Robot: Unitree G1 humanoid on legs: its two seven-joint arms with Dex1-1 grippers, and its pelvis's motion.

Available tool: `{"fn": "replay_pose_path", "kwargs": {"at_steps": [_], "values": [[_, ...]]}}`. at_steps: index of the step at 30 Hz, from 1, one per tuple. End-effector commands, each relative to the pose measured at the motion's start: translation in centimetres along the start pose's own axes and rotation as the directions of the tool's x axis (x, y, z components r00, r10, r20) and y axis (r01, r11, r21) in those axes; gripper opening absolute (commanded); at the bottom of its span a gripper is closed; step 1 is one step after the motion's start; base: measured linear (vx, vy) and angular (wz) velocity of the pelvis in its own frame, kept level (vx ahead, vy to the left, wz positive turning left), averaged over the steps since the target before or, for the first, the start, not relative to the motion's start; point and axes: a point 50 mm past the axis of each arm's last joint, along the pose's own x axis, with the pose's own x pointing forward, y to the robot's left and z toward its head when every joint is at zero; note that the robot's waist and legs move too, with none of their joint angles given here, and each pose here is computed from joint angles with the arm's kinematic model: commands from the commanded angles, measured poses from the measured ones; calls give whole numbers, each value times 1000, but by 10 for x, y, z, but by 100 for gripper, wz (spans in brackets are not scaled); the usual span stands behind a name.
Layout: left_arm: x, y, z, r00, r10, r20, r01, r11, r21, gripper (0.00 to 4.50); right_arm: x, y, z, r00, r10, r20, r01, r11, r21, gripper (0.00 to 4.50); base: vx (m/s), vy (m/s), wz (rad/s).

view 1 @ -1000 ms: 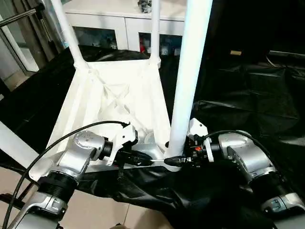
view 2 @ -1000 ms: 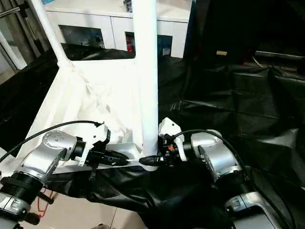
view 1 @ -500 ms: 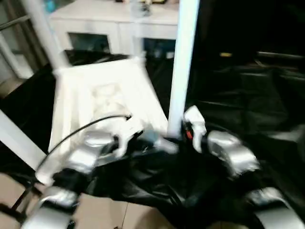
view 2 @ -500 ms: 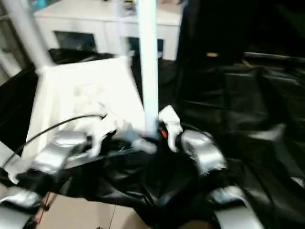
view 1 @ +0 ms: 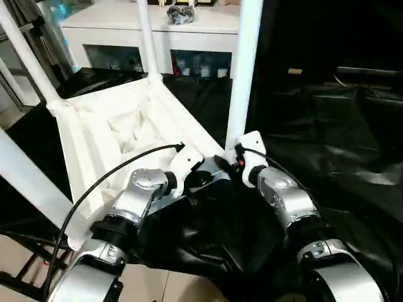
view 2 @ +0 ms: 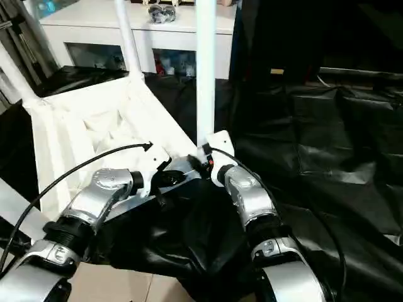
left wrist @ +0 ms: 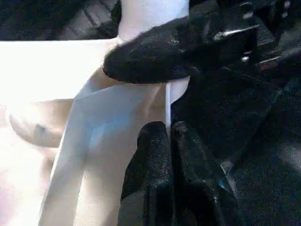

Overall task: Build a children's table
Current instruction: Rotate leg to tighten

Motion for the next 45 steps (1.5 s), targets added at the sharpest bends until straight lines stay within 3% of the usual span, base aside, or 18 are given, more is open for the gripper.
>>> {"fn": "replay_pose_path", "kwargs": {"at_steps": [1,6,11,15,29,32,37,38,39,40,45], "values": [[4,-12,12,990,-125,70,120,990,71,0,2,24,-14,972,226,-67,-227,974,-10,378,0,0,0],[-11,-12,4,974,-223,32,219,971,100,0,-23,14,-13,900,421,-111,-431,897,-96,378,0,0,0],[-20,-12,1,956,-291,25,287,952,107,0,-38,11,-13,836,526,-158,-545,831,-114,378,0,0,0],[-31,-15,-1,918,-396,11,394,914,96,0,-51,13,-13,747,631,-208,-658,747,-99,378,0,0,0],[-35,-17,-1,898,-441,7,439,895,83,0,-56,21,-14,688,690,-225,-717,694,-65,270,0,0,0],[-34,-17,-2,905,-426,20,423,903,75,0,-57,22,-16,694,686,-219,-710,702,-55,263,0,0,0],[-25,-10,-2,953,-301,25,299,953,54,0,-49,18,-20,793,584,-173,-600,798,-52,261,0,0,0],[-18,-6,0,974,-223,34,222,974,38,0,-37,14,-22,877,455,-152,-468,882,-58,261,0,0,0],[-18,-6,0,974,-223,34,222,974,38,0,-37,14,-22,877,455,-152,-468,882,-58,261,-52,0,-5],[-12,-3,3,988,-149,39,147,989,28,0,-27,10,-25,932,327,-154,-339,939,-55,261,0,0,0],[7,-2,14,998,-21,57,22,1000,-17,0,-11,8,-32,978,131,-161,-129,991,26,260,0,0,0]]}}
